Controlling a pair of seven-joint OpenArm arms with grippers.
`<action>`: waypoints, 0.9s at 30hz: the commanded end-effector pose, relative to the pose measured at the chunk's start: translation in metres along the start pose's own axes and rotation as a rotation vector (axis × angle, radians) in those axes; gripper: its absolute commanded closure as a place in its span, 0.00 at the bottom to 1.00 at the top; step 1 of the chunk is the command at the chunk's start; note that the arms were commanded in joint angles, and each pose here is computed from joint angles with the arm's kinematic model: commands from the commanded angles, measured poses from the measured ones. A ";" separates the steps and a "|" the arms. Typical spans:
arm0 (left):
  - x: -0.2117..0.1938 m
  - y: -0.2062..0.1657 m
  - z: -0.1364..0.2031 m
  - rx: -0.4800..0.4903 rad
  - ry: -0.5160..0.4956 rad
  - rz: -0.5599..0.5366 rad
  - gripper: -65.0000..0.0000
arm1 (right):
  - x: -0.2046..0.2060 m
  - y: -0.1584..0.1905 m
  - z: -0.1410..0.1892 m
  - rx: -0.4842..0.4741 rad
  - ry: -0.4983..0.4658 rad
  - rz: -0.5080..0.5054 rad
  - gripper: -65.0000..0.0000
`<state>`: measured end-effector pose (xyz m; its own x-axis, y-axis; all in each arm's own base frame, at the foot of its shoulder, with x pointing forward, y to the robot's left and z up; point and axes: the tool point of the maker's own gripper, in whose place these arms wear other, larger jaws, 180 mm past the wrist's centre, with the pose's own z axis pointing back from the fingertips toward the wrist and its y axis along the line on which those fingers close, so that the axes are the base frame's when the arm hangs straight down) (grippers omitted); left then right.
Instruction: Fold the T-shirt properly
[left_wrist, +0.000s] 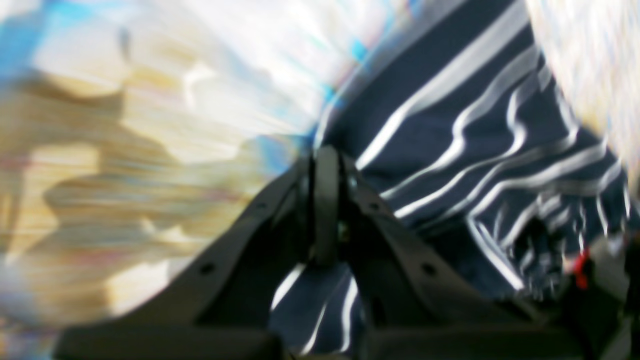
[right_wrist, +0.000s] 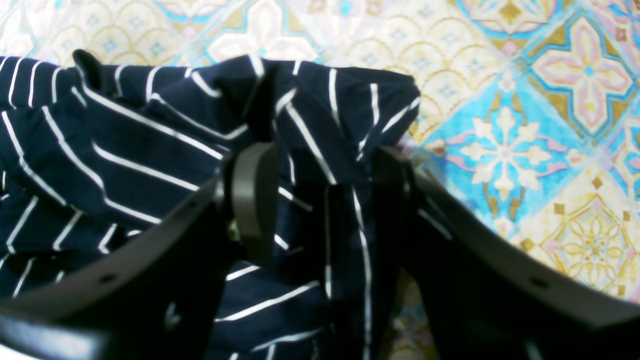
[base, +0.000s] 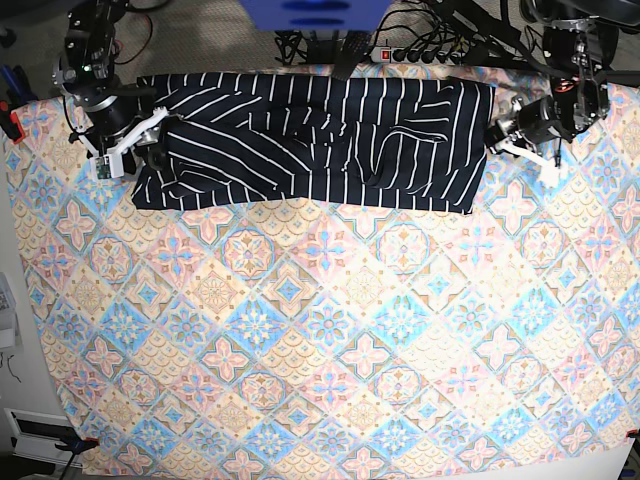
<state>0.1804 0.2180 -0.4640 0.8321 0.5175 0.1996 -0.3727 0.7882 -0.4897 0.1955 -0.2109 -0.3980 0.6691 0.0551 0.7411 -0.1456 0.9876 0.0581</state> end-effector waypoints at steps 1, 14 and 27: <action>-0.001 -0.011 -0.002 -0.028 0.009 -0.019 1.00 | 0.012 0.003 0.002 0.015 -0.045 0.005 0.56; -0.039 -0.092 -0.009 -0.173 0.099 -0.232 1.00 | 0.012 0.006 0.001 0.023 -0.045 0.003 0.56; -0.007 -0.057 0.012 -0.095 0.052 -0.193 0.54 | 0.012 0.008 0.001 0.026 -0.045 0.004 0.56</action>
<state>0.1863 0.1742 -0.4337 0.9074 0.3456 0.2390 -0.1840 0.8382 -0.5133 0.1949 -0.2025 -0.3997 0.6708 0.0478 0.7401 -0.1563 0.9846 0.0780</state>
